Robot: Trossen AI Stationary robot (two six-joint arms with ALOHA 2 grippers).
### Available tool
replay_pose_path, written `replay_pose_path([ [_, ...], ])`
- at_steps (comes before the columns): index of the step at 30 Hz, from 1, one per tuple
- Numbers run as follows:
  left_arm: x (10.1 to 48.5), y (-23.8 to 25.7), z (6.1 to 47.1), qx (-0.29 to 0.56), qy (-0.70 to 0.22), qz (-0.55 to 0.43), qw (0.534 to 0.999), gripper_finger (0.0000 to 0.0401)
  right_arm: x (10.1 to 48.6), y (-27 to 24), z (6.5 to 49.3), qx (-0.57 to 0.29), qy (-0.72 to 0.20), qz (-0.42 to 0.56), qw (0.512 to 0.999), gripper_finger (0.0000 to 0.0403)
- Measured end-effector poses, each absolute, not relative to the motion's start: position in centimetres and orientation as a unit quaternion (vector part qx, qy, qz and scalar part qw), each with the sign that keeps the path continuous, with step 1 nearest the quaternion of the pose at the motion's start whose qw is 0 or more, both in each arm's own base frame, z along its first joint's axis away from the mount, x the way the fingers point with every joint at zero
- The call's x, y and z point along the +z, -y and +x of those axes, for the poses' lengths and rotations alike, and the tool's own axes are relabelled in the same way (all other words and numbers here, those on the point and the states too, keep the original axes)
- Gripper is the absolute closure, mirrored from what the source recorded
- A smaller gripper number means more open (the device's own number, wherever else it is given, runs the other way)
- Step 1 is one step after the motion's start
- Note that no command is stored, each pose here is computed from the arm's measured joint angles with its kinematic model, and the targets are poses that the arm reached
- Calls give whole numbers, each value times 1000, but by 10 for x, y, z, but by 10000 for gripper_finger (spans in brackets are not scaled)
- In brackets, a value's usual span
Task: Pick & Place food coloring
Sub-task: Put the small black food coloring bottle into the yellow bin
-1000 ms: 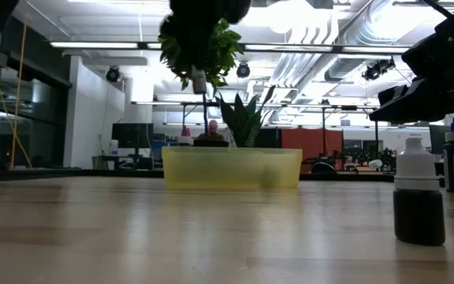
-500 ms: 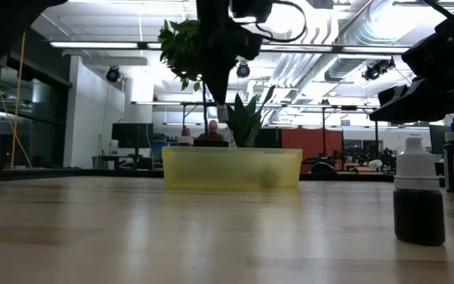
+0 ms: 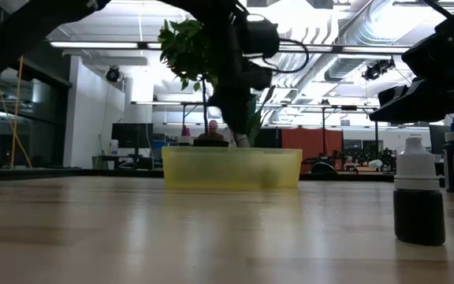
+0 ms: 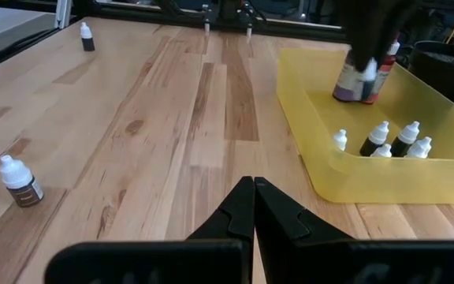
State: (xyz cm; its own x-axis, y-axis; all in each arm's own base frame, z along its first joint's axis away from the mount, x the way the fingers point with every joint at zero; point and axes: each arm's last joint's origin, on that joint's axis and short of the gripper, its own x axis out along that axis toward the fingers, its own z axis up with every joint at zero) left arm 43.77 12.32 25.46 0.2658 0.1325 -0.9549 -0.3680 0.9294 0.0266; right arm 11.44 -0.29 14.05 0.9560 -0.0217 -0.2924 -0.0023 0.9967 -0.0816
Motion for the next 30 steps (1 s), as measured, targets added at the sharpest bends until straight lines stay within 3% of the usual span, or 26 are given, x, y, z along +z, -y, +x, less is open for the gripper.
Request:
replay_pose_path([
  [22,205,-134,464,174,-565,-168,789,375,140,3,114,-5,-149,-41,988,402],
  [30,205,-135,469,170,-561,-170,792,375,140,3,114,-5,-149,-41,988,402],
])
